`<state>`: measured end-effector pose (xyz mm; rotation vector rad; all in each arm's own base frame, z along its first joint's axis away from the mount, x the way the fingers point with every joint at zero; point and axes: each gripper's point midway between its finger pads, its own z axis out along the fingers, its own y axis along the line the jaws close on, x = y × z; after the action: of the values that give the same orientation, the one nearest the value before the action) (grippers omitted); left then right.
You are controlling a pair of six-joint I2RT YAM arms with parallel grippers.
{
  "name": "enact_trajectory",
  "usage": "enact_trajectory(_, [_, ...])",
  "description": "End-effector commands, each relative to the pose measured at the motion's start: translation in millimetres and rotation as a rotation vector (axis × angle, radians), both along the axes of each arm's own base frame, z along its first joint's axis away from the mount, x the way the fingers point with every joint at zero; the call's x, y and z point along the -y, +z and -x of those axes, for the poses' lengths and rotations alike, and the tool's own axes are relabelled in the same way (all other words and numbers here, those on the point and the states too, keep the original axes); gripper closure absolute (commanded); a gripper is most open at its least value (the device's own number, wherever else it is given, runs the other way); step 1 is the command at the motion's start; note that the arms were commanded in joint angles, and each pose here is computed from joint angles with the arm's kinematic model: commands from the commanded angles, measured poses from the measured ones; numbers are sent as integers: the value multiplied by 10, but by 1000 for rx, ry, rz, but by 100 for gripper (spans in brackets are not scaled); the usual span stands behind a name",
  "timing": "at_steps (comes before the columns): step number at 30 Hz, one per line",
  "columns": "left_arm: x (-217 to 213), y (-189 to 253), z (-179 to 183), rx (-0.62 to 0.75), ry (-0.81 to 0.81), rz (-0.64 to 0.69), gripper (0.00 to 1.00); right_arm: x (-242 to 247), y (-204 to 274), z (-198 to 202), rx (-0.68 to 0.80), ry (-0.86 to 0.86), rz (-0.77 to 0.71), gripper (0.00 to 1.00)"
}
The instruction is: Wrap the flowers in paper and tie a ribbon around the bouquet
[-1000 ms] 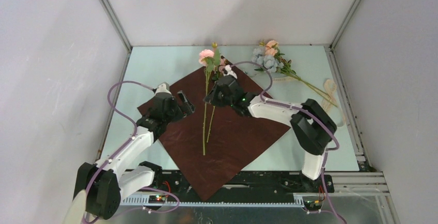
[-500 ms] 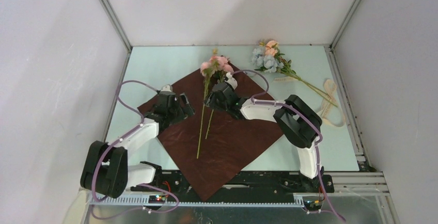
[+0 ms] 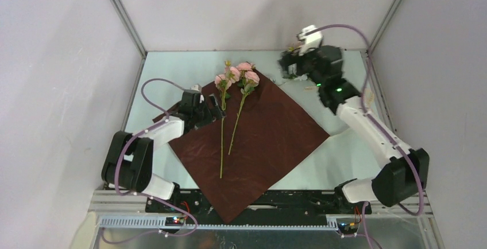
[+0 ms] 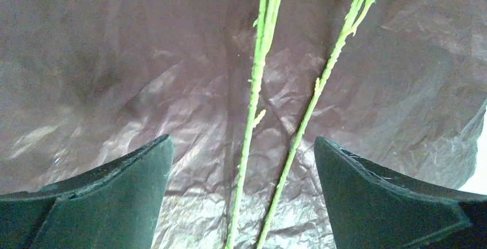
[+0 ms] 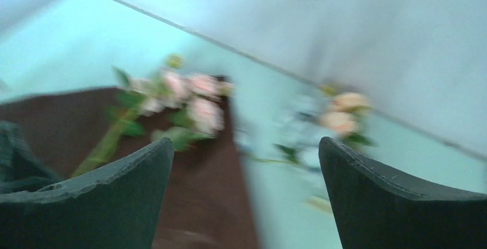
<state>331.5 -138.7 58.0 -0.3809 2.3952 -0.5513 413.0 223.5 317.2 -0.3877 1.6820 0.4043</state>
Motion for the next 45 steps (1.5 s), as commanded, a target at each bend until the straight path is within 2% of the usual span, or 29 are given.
enact_trajectory(1, [157, 95, -196, 30, -64, 39, 1, 897, -475, -52, -8, 173, 417, 0])
enact_trajectory(2, [167, 83, -225, 28, -68, 38, 1, 1264, -521, -139, -22, 129, 440, 0])
enact_trajectory(3, [179, 78, -232, 27, -73, 42, 2, 1323, -671, -110, -41, 204, 465, 0])
enact_trajectory(4, [194, 96, -247, 36, -80, 47, 2, 1611, -752, -138, -64, 183, 478, 0])
enact_trajectory(5, [195, 106, -249, 40, -82, 47, 2, 1677, -949, -96, -96, 246, 519, 0])
enact_trajectory(9, [143, 157, -208, 57, -85, 20, 2, 2191, -1493, -168, -251, 207, 663, 0])
enact_trajectory(12, [94, 178, -124, 63, -80, 8, 2, 2580, -1752, -272, -366, 159, 699, 3])
enact_trajectory(13, [73, 191, -79, 69, -77, 5, 2, 2651, -1977, -301, -429, 174, 694, 6])
enact_trajectory(14, [49, 183, -50, 68, -71, -1, 2, 2759, -1937, -337, -460, 165, 694, 9])
enact_trajectory(15, [29, 187, 6, 69, -69, -4, 2, 2869, -2000, -478, -486, 168, 695, 15])
enact_trajectory(16, [0, 189, 20, 72, -59, -12, 2, 2889, -2309, -385, -606, 214, 668, 18])
enact_trajectory(17, [-38, 186, 61, 71, -48, -23, 2, 2984, -2173, -542, -589, 196, 678, 24])
enact_trajectory(18, [-49, 189, 82, 71, -46, -27, 2, 2997, -2464, -438, -701, 242, 652, 27])
enact_trajectory(19, [-75, 188, 117, 73, -40, -33, 2, 3073, -2391, -574, -687, 227, 665, 30])
enact_trajectory(20, [-81, 207, 129, 83, -39, -32, 2, 3124, -2594, -562, -749, 233, 665, 31])
enact_trajectory(25, [-106, 150, 200, 74, -29, -30, 2, 3207, -2737, -828, -706, 229, 688, 32])
enact_trajectory(29, [-115, 138, 191, 64, -24, -37, 2, 3092, -2793, -836, -701, 302, 672, 34])
enact_trajectory(31, [-121, 138, 181, 62, -22, -42, 2, 3076, -2863, -841, -712, 315, 682, 44])
enact_trajectory(32, [-124, 143, 175, 62, -21, -45, 2, 3069, -2882, -847, -713, 317, 685, 55])
enact_trajectory(34, [-122, 155, 162, 63, -22, -47, 2, 3063, -2900, -860, -713, 315, 687, 70])
enact_trajectory(41, [-111, 164, 151, 62, -28, -46, 2, 2961, -2675, -856, -674, 331, 718, 96])
enact_trajectory(43, [-106, 173, 155, 63, -29, -42, 2, 2912, -2544, -848, -651, 332, 736, 100])
enact_trajectory(45, [-95, 191, 166, 69, -33, -36, 2, 2848, -2343, -881, -603, 312, 757, 100])
